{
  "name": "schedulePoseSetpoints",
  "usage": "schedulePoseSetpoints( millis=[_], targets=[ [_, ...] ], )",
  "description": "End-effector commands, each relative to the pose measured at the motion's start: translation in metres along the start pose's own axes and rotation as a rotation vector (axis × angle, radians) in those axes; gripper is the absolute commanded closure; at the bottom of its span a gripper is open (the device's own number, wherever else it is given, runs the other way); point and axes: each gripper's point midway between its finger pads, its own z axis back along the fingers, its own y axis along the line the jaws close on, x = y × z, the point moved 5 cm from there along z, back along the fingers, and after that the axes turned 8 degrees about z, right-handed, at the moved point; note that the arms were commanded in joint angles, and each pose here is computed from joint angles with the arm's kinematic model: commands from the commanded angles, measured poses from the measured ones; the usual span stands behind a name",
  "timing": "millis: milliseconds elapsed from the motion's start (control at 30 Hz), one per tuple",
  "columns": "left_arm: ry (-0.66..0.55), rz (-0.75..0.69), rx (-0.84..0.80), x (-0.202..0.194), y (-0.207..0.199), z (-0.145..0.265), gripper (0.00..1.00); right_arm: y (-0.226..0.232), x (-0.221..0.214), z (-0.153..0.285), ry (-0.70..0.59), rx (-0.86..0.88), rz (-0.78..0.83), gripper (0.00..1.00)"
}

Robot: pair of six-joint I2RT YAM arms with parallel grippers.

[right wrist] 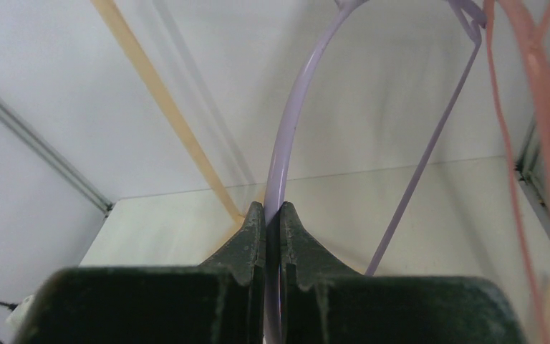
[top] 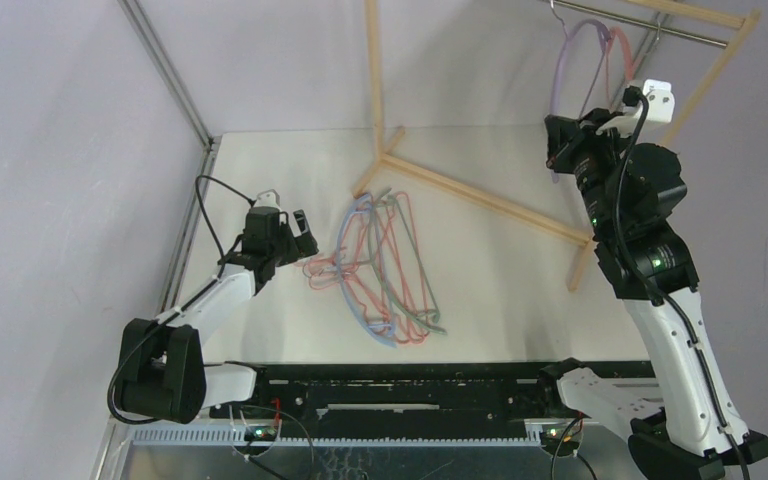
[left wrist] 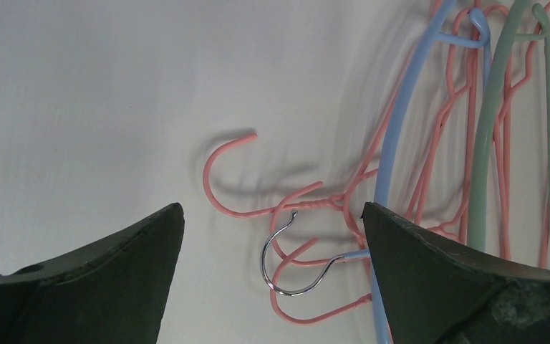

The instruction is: Organize the hangers

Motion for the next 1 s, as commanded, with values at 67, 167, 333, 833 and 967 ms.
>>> schedulePoseSetpoints(
  millis=[67,167,333,833,967],
  targets=[
    [-0.061,0.008,-0.047,0.020,-0.014,0.003,0.00,-0.025,0.015,0.005,-0.092,-0.147,-0.021,1.00],
    [-0.058,0.005,-0.046,0.019,-0.014,0.004,0.00,-0.035,0.003,0.005,-0.057,-0.200,-0.026,1.00],
    [-0.057,-0.005,-0.039,0.019,-0.012,0.004,0.00,-0.047,-0.010,0.011,-0.027,-0.259,-0.036,1.00],
    [-0.057,0.003,-0.049,0.021,-0.016,0.001,0.00,-0.037,-0.015,0.034,0.002,-0.161,-0.068,0.00],
    [-0.050,0.002,-0.046,0.018,-0.014,0.000,0.00,-0.024,-0.006,0.048,-0.024,-0.053,-0.073,0.00]
  ],
)
